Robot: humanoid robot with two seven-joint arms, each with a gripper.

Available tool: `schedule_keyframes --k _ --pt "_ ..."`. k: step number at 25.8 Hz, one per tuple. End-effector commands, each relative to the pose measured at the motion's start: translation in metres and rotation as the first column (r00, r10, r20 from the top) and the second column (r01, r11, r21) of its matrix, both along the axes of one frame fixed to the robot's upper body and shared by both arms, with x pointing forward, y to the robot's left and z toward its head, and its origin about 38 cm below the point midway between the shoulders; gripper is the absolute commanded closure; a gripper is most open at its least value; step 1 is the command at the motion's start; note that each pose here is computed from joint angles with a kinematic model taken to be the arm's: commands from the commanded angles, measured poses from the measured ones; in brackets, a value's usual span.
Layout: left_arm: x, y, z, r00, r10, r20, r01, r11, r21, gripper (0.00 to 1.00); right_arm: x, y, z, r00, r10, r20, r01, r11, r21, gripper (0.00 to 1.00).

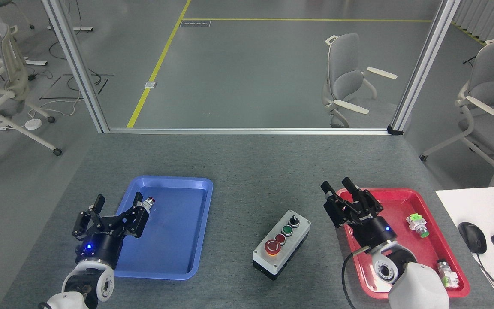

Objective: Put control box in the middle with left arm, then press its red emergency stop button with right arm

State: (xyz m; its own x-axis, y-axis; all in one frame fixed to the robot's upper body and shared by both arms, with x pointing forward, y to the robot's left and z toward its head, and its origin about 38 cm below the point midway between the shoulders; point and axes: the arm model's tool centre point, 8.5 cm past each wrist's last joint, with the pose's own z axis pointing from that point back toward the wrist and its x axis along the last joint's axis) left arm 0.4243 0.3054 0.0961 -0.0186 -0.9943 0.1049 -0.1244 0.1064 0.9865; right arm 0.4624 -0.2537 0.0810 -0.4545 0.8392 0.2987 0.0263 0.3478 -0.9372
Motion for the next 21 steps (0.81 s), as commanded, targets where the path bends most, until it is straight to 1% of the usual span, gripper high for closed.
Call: schedule_keyframes --k 1,2,3,4,6,7,8,10,12,14,16,17,21 --pt "0.000 0.000 -0.001 1.000 0.001 -0.003 -0.001 1.000 -0.002 0.01 0.001 -0.031 0.015 0.995 -0.085 0.043 0.086 0.996 -0.016 0.02" --pt "-0.001 0.000 -0.002 1.000 0.001 -0.006 -0.001 1.000 -0.002 0.01 0.002 -0.035 0.018 0.988 -0.144 0.056 0.146 0.989 -0.020 0.02" --pt "-0.002 0.000 -0.003 1.000 0.001 -0.006 -0.001 1.000 -0.002 0.01 0.003 -0.043 0.020 0.972 -0.226 0.066 0.229 0.973 -0.038 0.02" --pt "-0.002 0.000 -0.003 1.000 0.001 -0.008 -0.001 1.000 0.000 0.01 0.003 -0.050 0.022 0.947 -0.315 0.068 0.320 0.945 -0.069 0.02" --pt "-0.002 -0.001 -0.003 1.000 -0.001 -0.008 0.001 1.000 0.000 0.01 -0.007 -0.060 0.012 0.891 -0.450 0.059 0.454 0.881 -0.132 0.02" --pt "-0.002 0.000 -0.002 1.000 0.002 -0.005 -0.002 1.000 0.000 0.01 -0.013 -0.062 0.006 0.871 -0.488 0.055 0.490 0.856 -0.164 0.02" --pt "-0.002 0.000 -0.002 1.000 0.001 -0.005 -0.001 1.000 -0.002 0.01 -0.019 -0.063 -0.001 0.861 -0.506 0.051 0.505 0.841 -0.191 0.02" --pt "-0.002 0.000 -0.003 1.000 0.002 -0.006 -0.002 1.000 -0.002 0.01 -0.035 -0.063 -0.011 0.861 -0.506 0.048 0.503 0.836 -0.220 0.02" --pt "-0.002 0.000 -0.004 1.000 0.001 -0.010 -0.001 1.000 -0.004 0.01 -0.053 -0.060 -0.016 0.864 -0.499 0.061 0.499 0.834 -0.238 0.02" --pt "-0.002 0.000 -0.006 1.000 0.003 -0.014 -0.003 1.000 -0.003 0.01 -0.071 -0.061 -0.012 0.861 -0.502 0.085 0.507 0.830 -0.233 0.02" --pt "-0.002 -0.001 -0.008 1.000 0.003 -0.018 -0.003 1.000 -0.008 0.01 -0.083 -0.056 -0.009 0.861 -0.500 0.094 0.508 0.833 -0.220 0.02" --pt "-0.003 -0.001 -0.008 1.000 0.003 -0.020 -0.003 1.000 -0.008 0.01 -0.085 -0.057 -0.008 0.859 -0.502 0.098 0.511 0.832 -0.217 0.02" --pt "-0.011 -0.010 -0.022 0.999 -0.001 -0.047 0.000 0.999 -0.035 0.01 -0.085 -0.068 -0.007 0.835 -0.544 0.087 0.550 0.812 -0.195 0.02"
